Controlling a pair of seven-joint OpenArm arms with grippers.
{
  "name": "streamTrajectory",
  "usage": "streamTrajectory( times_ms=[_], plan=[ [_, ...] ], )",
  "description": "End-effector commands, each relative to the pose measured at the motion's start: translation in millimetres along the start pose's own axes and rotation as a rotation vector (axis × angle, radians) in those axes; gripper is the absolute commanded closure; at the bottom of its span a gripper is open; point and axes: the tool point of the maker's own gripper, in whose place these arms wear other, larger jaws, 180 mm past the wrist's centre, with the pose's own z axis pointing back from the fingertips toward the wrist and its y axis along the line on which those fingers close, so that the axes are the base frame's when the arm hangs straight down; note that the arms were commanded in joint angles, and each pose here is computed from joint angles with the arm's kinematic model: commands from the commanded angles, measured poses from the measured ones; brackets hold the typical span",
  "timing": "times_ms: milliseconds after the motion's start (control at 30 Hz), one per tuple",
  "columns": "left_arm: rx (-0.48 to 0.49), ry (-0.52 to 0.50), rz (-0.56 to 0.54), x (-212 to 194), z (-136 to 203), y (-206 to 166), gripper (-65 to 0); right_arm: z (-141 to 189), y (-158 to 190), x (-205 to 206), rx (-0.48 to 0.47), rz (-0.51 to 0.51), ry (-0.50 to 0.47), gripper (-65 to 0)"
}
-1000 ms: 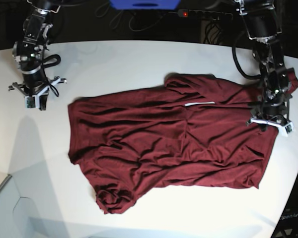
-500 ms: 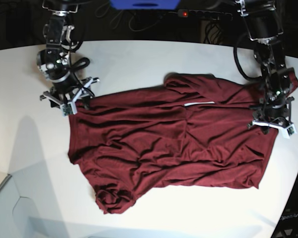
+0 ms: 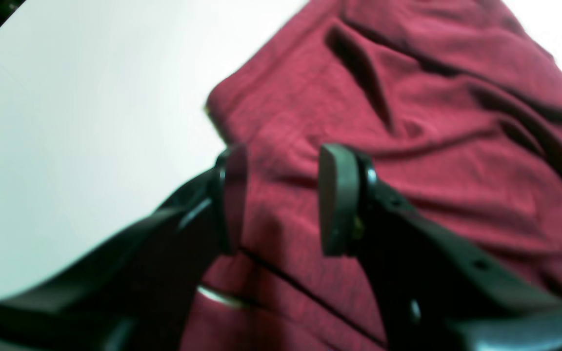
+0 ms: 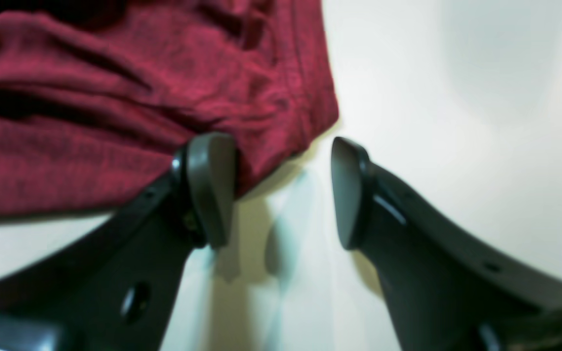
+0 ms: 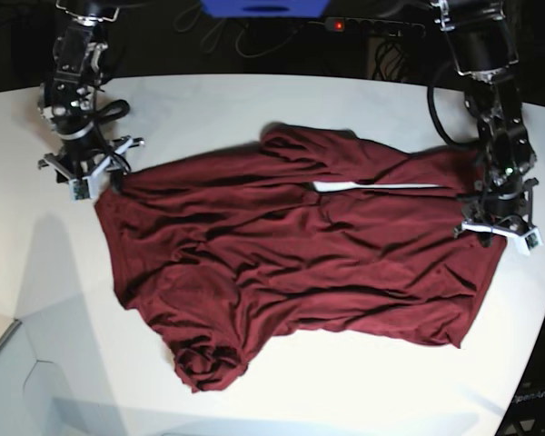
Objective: Layout the t-shirt on the table in an organized manner, then fold the t-shirt properly
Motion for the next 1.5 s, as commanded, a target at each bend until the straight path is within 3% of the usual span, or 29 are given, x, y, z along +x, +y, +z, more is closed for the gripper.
streamTrajectory(
  times_ms=[0,133,400,600,767,900,1067,1233,1467],
  plan=[
    [-0.005,-0.054,-0.008,19.6,-0.3,-2.1,-24.1,4.6,-13.6,-11.2,-0.038,0.028,0.056,-28.7],
    [-0.022,-0.073,0.007,27.4,-0.8,-11.5,-24.1,16.9,-33.0,-5.7,-0.096,0.017,0.033,-28.7],
    [-0.115,-0.106,0.039,45.8,-7.6,-66.9,-24.1,32.4,-24.8,54.1,-0.133,0.019,-0.125,-28.7],
    [-0.154,-0.039,0.009,16.5,-13.0,-90.2,-24.1,37.1,22.8,94.5,-0.036,0.068,-0.221,-28.7],
    [-0.136,0.027,0.03,1.5,-31.6,-88.9,-24.1,42.5,83.8,89.5,0.119,0.113,-0.218,-28.7],
    [-0.153,-0.009,0.049,28.3,-40.5,-103.5,-24.1,43.7,108.5,80.6,0.184,0.123,-0.199,-28.7],
    [-0.171,-0.038,0.079,62.6,-54.2,-122.6,-24.1,43.2,107.4,75.3,0.183,0.123,-0.186,-28.7],
    [-0.144,0.028,0.116,64.1,-85.4,-130.2,-24.2,43.2,106.4,75.0,0.181,0.126,-0.185,-28.7],
    [-0.086,-0.054,0.139,77.7,-106.4,-119.2,-24.2,42.8,100.6,74.2,0.166,0.122,-0.182,-28.7]
  ],
)
